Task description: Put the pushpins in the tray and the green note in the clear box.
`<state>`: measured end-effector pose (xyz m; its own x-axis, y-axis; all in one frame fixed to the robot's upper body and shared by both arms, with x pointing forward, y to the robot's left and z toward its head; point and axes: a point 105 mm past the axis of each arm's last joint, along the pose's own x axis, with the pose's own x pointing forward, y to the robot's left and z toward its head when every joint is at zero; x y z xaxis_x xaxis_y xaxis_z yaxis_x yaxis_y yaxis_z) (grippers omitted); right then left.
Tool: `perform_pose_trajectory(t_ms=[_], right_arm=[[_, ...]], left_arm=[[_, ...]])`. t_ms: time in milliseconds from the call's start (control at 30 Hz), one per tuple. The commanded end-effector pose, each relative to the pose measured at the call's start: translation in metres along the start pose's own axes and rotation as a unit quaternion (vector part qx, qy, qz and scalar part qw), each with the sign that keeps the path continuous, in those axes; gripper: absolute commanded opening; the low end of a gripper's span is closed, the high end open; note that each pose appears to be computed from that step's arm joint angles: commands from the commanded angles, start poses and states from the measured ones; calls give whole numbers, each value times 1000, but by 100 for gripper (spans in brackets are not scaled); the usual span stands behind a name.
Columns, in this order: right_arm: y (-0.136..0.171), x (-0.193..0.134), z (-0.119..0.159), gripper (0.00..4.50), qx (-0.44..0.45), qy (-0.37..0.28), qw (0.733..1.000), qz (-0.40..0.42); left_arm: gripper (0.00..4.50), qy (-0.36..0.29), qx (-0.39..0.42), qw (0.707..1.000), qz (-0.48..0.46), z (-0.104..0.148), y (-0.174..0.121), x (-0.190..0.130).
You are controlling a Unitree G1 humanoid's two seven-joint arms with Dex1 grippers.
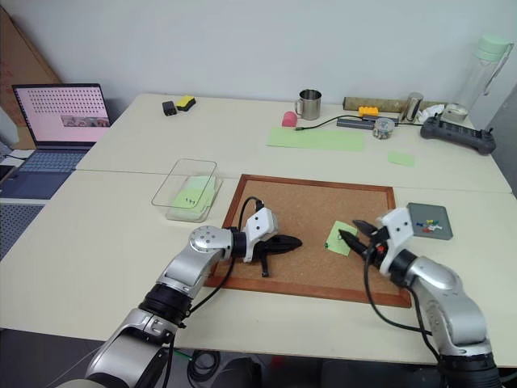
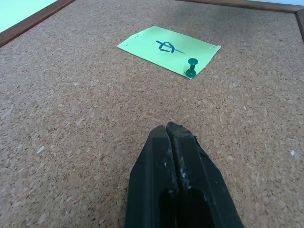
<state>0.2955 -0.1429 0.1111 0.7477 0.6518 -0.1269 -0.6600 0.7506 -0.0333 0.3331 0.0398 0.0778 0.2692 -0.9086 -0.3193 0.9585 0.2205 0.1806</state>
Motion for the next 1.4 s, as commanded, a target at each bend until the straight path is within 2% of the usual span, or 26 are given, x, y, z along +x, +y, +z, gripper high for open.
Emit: perform_pose_trajectory(t_ms=[33,467,500,533,767,800,1000,1233,1400], right_arm=[[13,11,1,217,-28,-2,999,20],[16,27,-18,217,-46,35,998,32],[16,28,-17,181,-45,33,998,31],[17,28,-17,170,-43,31,998,33],[15,27,-15,12,-38,26,998,31],[15,27,-15,3,-38,25,999,30],[15,26,-10,3,-43,14,999,25],[27,21,28,3,-69,-45,995,49],[28,20,34,3,-100,-42,993,51]], left_arm=[[0,29,-19,999,-19,-16,-9,2],[0,29,-21,999,-13,-18,-11,0],[0,29,-22,999,-13,-18,-11,0],[0,29,-22,999,-13,-18,-11,0],[0,28,-22,999,-13,-18,-12,0],[0,28,-22,999,-13,-18,-12,0],[0,27,-21,999,-15,-17,-12,1],[0,31,-23,999,-17,-19,-12,1],[0,34,-25,999,-19,-20,-13,1]])
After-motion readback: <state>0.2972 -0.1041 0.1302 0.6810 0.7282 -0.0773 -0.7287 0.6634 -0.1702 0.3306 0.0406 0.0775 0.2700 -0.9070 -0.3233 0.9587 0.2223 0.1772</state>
